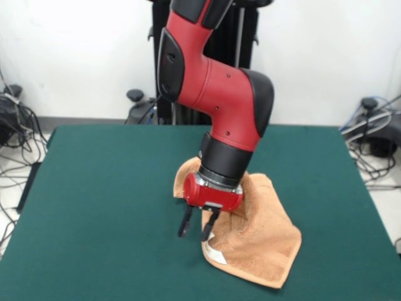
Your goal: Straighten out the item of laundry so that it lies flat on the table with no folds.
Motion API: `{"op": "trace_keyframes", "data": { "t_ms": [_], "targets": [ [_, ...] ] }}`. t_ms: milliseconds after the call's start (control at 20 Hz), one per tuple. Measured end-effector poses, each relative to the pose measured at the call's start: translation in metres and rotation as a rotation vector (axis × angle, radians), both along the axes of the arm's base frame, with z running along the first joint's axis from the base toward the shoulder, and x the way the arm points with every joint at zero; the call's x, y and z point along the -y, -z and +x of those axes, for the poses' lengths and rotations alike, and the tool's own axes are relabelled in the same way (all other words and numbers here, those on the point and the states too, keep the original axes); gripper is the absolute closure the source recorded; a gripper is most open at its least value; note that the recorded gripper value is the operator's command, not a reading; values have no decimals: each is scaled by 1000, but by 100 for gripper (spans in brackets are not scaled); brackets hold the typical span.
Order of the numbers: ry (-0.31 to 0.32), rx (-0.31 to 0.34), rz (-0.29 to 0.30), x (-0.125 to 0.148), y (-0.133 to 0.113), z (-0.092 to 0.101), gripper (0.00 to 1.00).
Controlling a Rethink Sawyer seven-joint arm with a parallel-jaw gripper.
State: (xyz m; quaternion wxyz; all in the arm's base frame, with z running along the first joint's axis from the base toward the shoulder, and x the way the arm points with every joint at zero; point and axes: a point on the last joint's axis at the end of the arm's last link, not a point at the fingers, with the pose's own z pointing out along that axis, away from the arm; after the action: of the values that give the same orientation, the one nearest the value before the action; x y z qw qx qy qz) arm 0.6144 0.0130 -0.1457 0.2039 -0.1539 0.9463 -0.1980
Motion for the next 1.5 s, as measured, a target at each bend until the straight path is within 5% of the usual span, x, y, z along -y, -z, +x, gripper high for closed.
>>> {"op": "trace_keyframes", "data": {
  "t_ms": [1050,1500],
  "targets": [
    [27,21,7,-2,-3,6,0],
    [36,47,7,-14,17,-3,0]
  ]
}}
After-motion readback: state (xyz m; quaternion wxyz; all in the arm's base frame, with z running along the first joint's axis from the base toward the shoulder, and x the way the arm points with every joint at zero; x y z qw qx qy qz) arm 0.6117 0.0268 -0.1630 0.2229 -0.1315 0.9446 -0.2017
